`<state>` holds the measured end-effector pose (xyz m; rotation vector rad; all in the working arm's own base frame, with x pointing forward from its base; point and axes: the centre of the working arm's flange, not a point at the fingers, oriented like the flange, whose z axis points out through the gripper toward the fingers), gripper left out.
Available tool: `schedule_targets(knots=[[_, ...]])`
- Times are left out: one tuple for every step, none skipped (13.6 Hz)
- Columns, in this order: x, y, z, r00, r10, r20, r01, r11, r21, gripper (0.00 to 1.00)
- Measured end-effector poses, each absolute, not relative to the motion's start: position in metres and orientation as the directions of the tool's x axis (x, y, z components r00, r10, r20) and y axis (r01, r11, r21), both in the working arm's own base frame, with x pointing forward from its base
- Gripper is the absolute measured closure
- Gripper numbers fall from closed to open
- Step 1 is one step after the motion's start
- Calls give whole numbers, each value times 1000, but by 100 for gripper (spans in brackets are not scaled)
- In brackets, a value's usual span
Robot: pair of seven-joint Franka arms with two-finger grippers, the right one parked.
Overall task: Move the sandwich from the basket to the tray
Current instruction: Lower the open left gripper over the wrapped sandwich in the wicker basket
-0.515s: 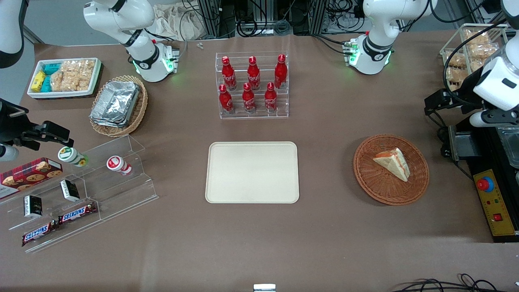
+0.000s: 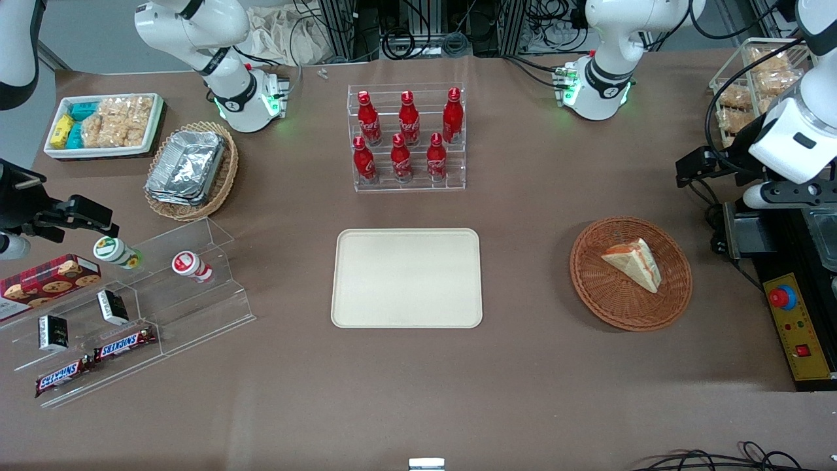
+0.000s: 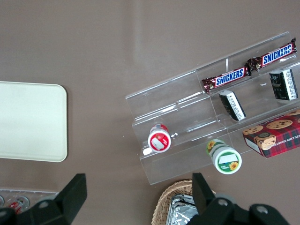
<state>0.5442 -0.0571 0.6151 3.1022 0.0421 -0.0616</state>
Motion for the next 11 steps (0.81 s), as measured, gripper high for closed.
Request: schedule_targets(knots=[[544, -57, 610, 998, 46, -51, 48, -998, 36, 0], [545, -57, 602, 995, 78, -60, 80, -996, 32, 0], [546, -57, 593, 990, 124, -64, 126, -992, 29, 0], [548, -57, 580, 981, 180, -64, 182, -983, 25, 0], [550, -56, 564, 965, 253, -67, 255, -967, 20, 0], [553, -56, 546, 943, 327, -67, 329, -944, 15, 0], [554, -55, 526, 917, 394, -62, 395, -919, 13, 0], [555, -54, 507, 896, 439, -61, 441, -898, 10, 0], [554, -53, 488, 878, 474, -68, 475, -880, 3, 0], [552, -52, 469, 857, 509, -76, 510, -860, -7, 0], [553, -49, 450, 835, 546, -75, 546, -838, -15, 0]])
